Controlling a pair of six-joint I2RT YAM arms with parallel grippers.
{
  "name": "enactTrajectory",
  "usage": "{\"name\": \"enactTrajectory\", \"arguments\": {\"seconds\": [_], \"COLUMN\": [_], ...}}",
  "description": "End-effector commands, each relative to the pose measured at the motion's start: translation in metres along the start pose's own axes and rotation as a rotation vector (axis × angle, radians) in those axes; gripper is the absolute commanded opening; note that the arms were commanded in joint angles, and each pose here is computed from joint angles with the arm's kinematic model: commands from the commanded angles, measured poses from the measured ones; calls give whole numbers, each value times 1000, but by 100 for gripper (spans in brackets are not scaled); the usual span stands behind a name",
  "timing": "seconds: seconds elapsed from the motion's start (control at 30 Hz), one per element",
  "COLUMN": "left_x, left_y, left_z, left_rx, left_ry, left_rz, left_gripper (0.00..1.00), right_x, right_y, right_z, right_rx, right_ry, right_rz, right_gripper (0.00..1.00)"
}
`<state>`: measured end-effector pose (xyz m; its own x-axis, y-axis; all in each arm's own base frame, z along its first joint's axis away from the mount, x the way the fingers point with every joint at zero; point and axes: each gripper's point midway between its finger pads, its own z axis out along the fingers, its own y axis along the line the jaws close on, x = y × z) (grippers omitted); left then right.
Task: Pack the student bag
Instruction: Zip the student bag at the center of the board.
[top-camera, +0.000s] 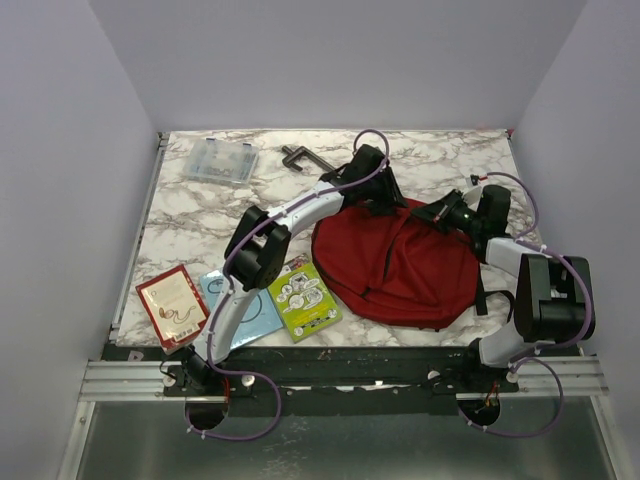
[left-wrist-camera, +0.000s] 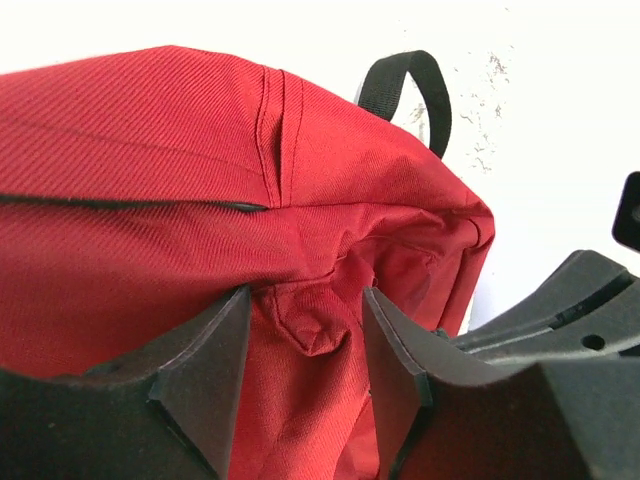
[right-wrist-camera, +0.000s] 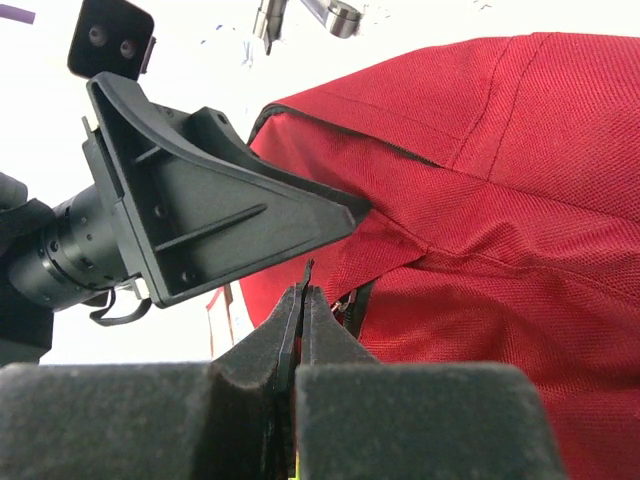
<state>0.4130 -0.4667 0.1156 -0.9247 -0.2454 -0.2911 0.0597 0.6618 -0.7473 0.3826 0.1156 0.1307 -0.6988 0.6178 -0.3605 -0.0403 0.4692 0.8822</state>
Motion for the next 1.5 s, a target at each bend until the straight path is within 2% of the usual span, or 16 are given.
{"name": "enactTrajectory", "arguments": {"seconds": [0.0,0.07,0.13,0.4,0.43,0.6,0.77,0.97,1.17,1.2,1.27,1.37,1.47], "left_x": [14,20,23,12,8,-24,-52,-68,-69,-66,-57,-46,-37], "left_y": [-5,-9,-10,-23,-24,-27,-16,-17,-28,-31,-32,-26,-16], "left_z": [19,24,27,21,19,15,14,3,-19,-24,-35,-56,-77], "left_rx": [20,45,63,157,157,148,107,98,131,141,132,97,42], "left_ry": [48,73,82,16,-5,-131,-233,-287,-272,-252,-217,-199,-189], "left_rz": [0,3,2,28,33,39,35,58,103,130,187,236,264], "left_gripper": [52,52,46,3,0,0,0,0,0,2,25,48,61], "right_x": [1,1,1,5,8,26,65,103,100,98,97,95,95], "right_y": [13,14,15,8,8,10,30,40,31,29,27,27,24], "right_z": [-4,-4,-4,-6,-6,-6,-9,-21,-22,-22,-21,-21,-20], "right_rx": [-32,-35,-33,23,26,62,55,19,70,84,102,99,107], "right_ry": [1,3,3,12,24,77,164,233,223,230,236,232,226], "right_rz": [-49,-52,-58,-103,-107,-146,-182,-162,-217,-228,-243,-261,-267], "right_gripper": [1,1,0,0,1,0,0,1,1,0,0,0,0]}}
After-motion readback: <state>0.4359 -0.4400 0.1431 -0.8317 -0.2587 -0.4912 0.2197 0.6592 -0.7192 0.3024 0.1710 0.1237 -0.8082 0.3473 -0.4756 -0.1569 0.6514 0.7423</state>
